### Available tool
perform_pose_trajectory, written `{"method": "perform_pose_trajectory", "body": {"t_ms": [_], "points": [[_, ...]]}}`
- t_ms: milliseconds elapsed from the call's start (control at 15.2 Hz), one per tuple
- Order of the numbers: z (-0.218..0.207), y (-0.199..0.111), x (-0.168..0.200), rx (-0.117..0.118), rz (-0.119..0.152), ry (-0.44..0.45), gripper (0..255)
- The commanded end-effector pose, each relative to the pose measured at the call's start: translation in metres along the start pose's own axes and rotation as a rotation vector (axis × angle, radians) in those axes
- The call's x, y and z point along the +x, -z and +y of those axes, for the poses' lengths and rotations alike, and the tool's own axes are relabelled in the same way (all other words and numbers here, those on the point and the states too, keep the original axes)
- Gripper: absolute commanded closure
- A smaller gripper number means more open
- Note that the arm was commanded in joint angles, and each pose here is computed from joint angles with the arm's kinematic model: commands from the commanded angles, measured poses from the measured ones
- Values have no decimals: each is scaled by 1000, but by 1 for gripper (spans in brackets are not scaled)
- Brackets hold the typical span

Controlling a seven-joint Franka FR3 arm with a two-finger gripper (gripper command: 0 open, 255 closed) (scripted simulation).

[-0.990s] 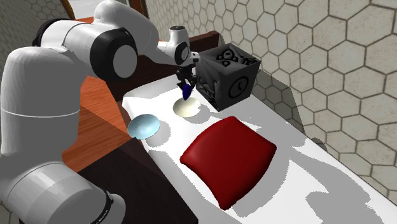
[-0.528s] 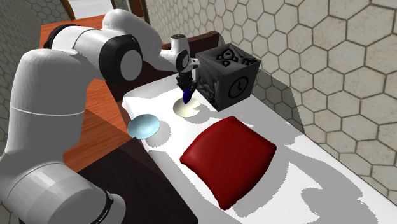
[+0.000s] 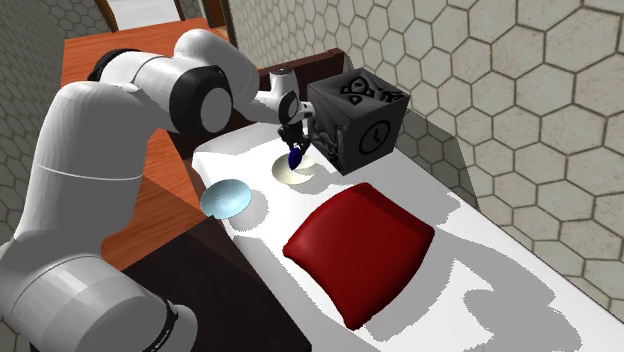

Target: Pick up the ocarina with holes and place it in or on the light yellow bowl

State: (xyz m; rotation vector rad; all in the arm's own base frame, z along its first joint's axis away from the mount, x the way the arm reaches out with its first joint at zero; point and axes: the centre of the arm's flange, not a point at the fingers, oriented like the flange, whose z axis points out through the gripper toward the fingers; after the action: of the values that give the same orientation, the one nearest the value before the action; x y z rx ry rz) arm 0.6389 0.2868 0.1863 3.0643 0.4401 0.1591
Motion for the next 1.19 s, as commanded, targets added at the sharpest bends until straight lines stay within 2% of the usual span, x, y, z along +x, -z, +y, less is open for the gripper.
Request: {"method": "perform_pose_trajectory", "body": {"t_ms": [0, 462, 528, 858, 1122], "points": [[-2, -11, -2, 0, -3, 1, 255], [-2, -11, -2, 0, -3, 1, 255], [-1, -11, -2, 0, -3, 1, 0], [-2, -11, -2, 0, -3, 1, 0], [-2, 39, -2, 0, -3, 1, 0]]}}
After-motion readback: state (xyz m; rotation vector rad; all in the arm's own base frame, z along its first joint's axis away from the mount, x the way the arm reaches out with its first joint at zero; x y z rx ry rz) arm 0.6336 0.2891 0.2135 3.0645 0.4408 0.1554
